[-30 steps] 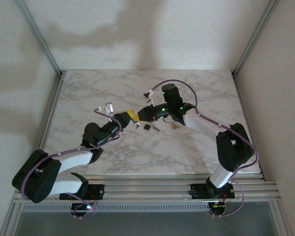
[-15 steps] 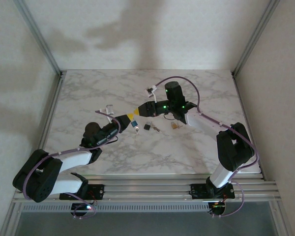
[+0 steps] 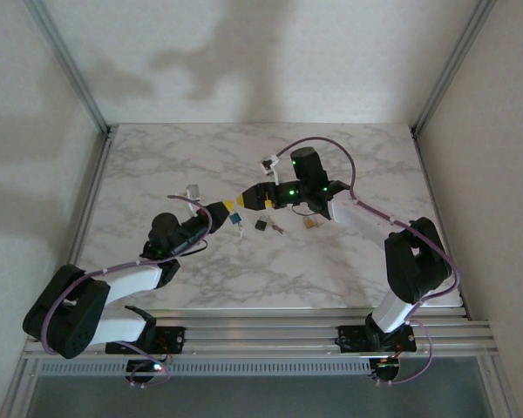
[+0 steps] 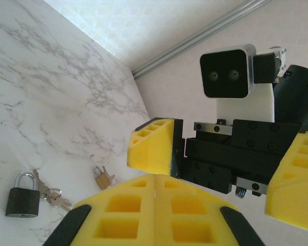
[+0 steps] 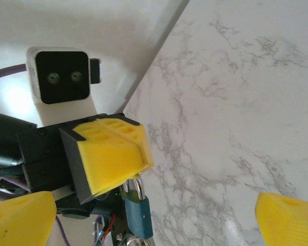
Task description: Lock with the key
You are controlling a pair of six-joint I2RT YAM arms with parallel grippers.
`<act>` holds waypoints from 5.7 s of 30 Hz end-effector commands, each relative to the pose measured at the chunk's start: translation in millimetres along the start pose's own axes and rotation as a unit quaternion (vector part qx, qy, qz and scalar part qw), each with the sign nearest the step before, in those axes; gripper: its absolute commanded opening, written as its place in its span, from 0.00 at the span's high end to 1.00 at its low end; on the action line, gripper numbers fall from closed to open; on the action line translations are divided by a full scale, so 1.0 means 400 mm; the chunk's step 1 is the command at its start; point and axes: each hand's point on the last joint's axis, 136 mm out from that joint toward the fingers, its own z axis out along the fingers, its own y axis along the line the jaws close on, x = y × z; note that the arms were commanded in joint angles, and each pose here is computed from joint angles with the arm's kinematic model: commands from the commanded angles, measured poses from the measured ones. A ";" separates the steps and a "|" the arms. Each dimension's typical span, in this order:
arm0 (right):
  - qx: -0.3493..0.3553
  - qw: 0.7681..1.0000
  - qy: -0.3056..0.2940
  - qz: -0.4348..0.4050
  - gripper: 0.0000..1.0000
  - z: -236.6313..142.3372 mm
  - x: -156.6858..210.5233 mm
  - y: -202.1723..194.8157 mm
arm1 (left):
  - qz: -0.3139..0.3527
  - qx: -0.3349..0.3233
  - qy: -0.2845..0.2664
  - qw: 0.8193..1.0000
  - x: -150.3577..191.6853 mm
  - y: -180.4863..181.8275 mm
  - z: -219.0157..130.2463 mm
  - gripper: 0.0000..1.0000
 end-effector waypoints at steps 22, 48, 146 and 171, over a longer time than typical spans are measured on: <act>0.197 0.972 -0.120 0.043 0.01 -0.157 0.010 -0.098 | -0.036 -0.073 -0.060 0.995 -0.083 0.032 -0.006 1.00; 0.040 0.980 -0.168 0.099 0.05 -0.091 0.044 -0.077 | -0.131 -0.117 -0.104 0.979 -0.096 0.116 0.006 1.00; -0.026 0.980 -0.136 0.144 0.67 -0.003 0.066 -0.114 | -0.290 -0.003 -0.080 0.954 0.002 0.104 0.157 1.00; -0.023 0.980 -0.136 0.146 0.79 -0.001 0.065 -0.117 | -0.296 0.001 -0.077 0.952 0.010 0.100 0.161 1.00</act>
